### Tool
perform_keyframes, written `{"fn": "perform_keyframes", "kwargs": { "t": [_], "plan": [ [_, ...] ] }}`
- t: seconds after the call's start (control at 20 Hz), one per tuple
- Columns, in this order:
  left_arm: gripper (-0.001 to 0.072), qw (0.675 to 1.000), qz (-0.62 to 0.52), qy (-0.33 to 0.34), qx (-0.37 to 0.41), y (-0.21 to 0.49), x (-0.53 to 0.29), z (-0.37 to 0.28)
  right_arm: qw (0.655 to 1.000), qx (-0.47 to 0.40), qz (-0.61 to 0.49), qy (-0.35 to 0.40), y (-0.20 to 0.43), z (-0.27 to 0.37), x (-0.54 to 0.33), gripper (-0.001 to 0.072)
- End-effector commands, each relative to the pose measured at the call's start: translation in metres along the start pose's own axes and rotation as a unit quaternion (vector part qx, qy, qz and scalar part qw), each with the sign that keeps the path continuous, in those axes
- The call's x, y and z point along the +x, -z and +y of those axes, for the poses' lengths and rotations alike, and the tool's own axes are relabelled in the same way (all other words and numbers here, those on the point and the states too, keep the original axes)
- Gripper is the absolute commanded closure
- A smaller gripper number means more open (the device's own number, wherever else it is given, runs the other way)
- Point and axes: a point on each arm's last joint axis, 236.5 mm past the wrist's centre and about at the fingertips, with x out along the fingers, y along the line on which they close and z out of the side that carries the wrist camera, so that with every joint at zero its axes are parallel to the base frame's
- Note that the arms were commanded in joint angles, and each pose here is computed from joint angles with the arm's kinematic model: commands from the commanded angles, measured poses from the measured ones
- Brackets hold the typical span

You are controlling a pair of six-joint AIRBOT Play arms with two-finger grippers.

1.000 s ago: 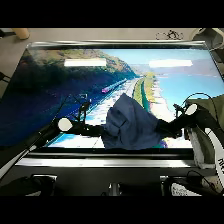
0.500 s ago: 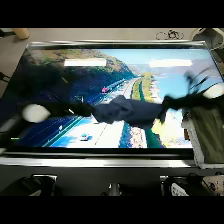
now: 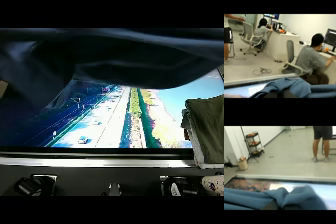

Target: Fold the shirts.

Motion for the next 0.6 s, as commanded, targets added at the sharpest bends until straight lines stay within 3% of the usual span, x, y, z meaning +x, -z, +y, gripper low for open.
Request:
{"fn": "perform_keyframes", "kwargs": {
  "t": [0.0,0.15,0.3,0.45,0.55],
  "plan": [
    [0.0681,0.993,0.083,-0.076,0.023,0.039,0.004,0.038,0.988,0.032,0.15,0.018,0.065,-0.017,0.01,0.0691],
    [0.068,0.958,0.227,-0.167,0.056,0.132,0.046,0.099,0.944,0.074,0.32,0.045,0.141,-0.066,0.059,0.069],
    [0.0679,0.919,0.324,-0.217,0.05,0.229,0.099,0.162,0.913,0.131,0.383,0.06,0.207,-0.123,0.146,0.069],
    [0.0679,0.882,0.392,-0.256,-0.058,0.325,0.142,0.214,0.868,0.239,0.434,0.025,0.29,-0.144,0.223,0.069],
    [0.0678,0.852,0.442,-0.252,-0.123,0.393,0.16,0.229,0.819,0.333,0.467,-0.014,0.34,-0.134,0.253,0.069]
  ]
}}
